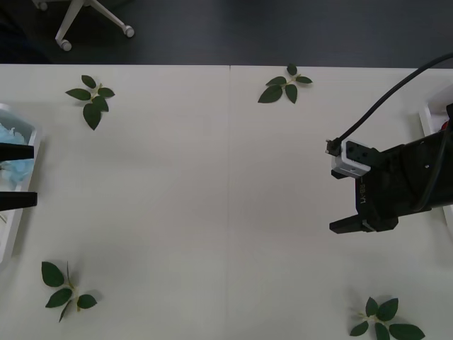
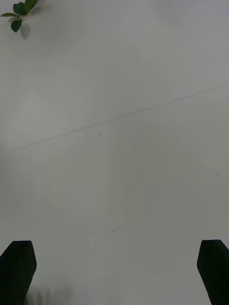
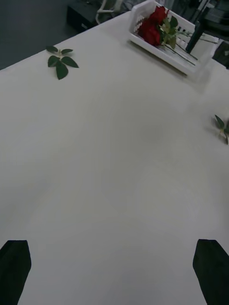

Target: Put the red flowers into the right box and the blue flowers into the left box

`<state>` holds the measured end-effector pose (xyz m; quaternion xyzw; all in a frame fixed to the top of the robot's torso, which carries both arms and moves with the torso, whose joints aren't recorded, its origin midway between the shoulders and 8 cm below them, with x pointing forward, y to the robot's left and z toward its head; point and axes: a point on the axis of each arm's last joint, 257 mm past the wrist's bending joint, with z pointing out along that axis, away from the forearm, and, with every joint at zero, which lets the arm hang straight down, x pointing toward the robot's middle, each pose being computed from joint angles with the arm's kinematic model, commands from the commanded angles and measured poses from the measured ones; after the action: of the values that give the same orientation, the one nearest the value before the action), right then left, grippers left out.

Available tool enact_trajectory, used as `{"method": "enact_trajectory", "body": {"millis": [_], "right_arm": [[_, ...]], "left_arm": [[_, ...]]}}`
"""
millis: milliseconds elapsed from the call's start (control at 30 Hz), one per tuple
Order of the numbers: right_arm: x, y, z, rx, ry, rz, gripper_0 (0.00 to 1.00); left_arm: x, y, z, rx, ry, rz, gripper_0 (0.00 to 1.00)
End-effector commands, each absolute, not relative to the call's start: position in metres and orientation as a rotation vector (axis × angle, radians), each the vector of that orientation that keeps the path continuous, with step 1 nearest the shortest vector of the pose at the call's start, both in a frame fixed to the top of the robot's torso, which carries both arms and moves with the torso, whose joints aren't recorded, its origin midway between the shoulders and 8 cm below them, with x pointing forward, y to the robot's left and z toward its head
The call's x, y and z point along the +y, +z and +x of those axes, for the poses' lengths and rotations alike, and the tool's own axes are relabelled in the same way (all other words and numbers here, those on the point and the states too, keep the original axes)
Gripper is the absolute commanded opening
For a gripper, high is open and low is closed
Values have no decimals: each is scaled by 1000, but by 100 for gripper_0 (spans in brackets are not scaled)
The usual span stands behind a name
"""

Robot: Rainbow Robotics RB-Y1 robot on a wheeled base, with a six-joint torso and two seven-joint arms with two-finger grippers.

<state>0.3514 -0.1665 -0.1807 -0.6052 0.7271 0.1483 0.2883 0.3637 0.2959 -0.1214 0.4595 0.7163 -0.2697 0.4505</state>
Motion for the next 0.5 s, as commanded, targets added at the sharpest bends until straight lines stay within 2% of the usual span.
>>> {"method": "enact_trajectory", "body": {"millis": [33,500], "right_arm": [[-177,-173,354,1916,329,-1658,100],[-177,-173,354,1916,329,-1658,100]], "left_arm": [[275,-114,367,1666,-647,1231,100],[234,-123,361,1591,-756,1236,100]]}}
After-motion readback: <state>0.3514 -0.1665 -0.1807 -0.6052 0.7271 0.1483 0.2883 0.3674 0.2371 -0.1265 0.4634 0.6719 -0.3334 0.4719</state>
